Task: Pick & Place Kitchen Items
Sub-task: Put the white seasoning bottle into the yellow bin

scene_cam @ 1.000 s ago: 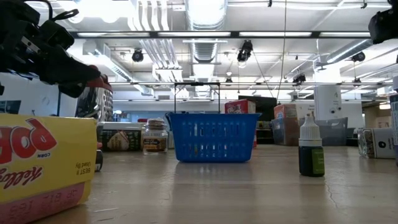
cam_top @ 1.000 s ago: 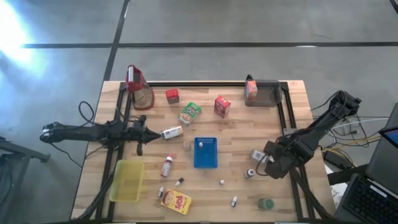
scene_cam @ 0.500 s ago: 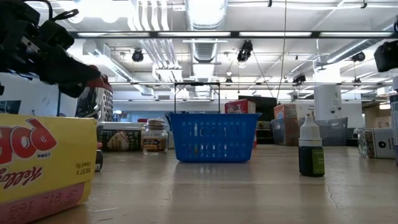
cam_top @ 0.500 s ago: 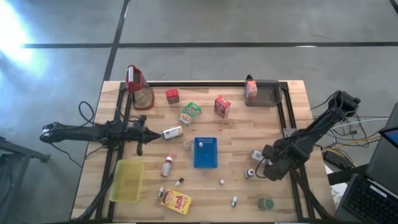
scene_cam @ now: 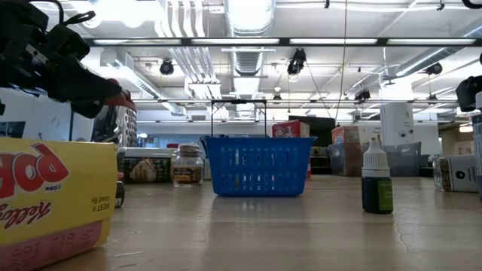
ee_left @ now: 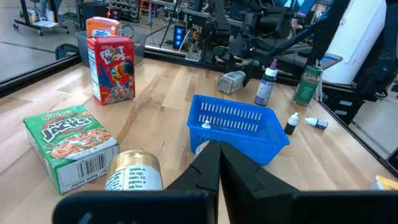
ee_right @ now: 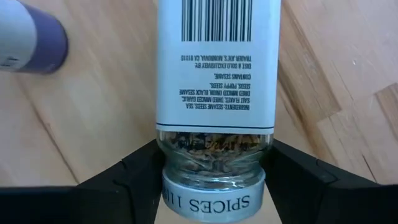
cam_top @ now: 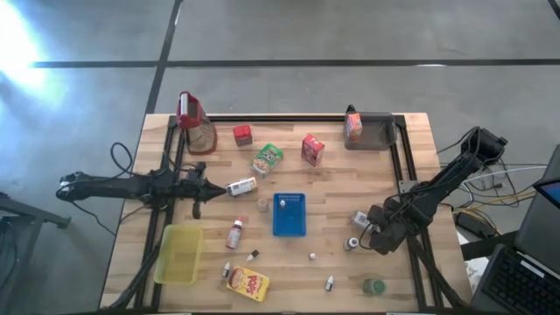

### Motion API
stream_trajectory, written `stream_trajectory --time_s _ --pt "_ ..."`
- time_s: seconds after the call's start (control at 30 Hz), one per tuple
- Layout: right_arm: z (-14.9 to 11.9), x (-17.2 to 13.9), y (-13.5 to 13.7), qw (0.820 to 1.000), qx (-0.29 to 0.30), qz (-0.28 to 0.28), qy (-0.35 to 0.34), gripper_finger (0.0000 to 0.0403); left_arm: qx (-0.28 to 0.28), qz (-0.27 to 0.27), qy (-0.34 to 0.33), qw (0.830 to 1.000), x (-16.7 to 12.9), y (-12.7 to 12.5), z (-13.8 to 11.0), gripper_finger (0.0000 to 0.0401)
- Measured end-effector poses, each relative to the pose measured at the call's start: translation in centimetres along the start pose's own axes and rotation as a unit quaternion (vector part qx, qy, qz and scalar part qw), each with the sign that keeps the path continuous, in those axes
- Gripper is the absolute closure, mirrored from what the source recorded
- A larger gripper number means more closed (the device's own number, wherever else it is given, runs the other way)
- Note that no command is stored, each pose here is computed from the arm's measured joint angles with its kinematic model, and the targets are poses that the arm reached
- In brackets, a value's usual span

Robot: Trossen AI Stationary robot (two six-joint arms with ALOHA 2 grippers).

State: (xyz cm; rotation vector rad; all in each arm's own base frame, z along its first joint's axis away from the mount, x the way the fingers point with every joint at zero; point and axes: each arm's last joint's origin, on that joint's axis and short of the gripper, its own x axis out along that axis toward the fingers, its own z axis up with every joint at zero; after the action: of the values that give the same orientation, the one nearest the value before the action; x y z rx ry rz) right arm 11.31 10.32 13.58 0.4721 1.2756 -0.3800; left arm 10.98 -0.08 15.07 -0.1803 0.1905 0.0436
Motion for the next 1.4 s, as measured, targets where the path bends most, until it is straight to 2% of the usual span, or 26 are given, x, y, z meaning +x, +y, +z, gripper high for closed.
stream_trajectory --time_s 0.33,0.97,1.4 --pt "0.01 0.04 0.07 1.0 0.001 0.005 -0.001 0.0198 0.0 0.0 0.0 1.0 0.0 0.0 0.0 0.0389" --pt "0.04 0.02 0.16 1.0 0.002 0.011 -0.001 0.0193 0.0 0.0 0.0 1.0 0.0 0.0 0.0 0.0389" --pt "0.06 0.04 0.04 0.998 -0.057 0.004 -0.001 0.0198 0.0 0.0 0.0 1.0 0.0 0.0 0.01 0.0389"
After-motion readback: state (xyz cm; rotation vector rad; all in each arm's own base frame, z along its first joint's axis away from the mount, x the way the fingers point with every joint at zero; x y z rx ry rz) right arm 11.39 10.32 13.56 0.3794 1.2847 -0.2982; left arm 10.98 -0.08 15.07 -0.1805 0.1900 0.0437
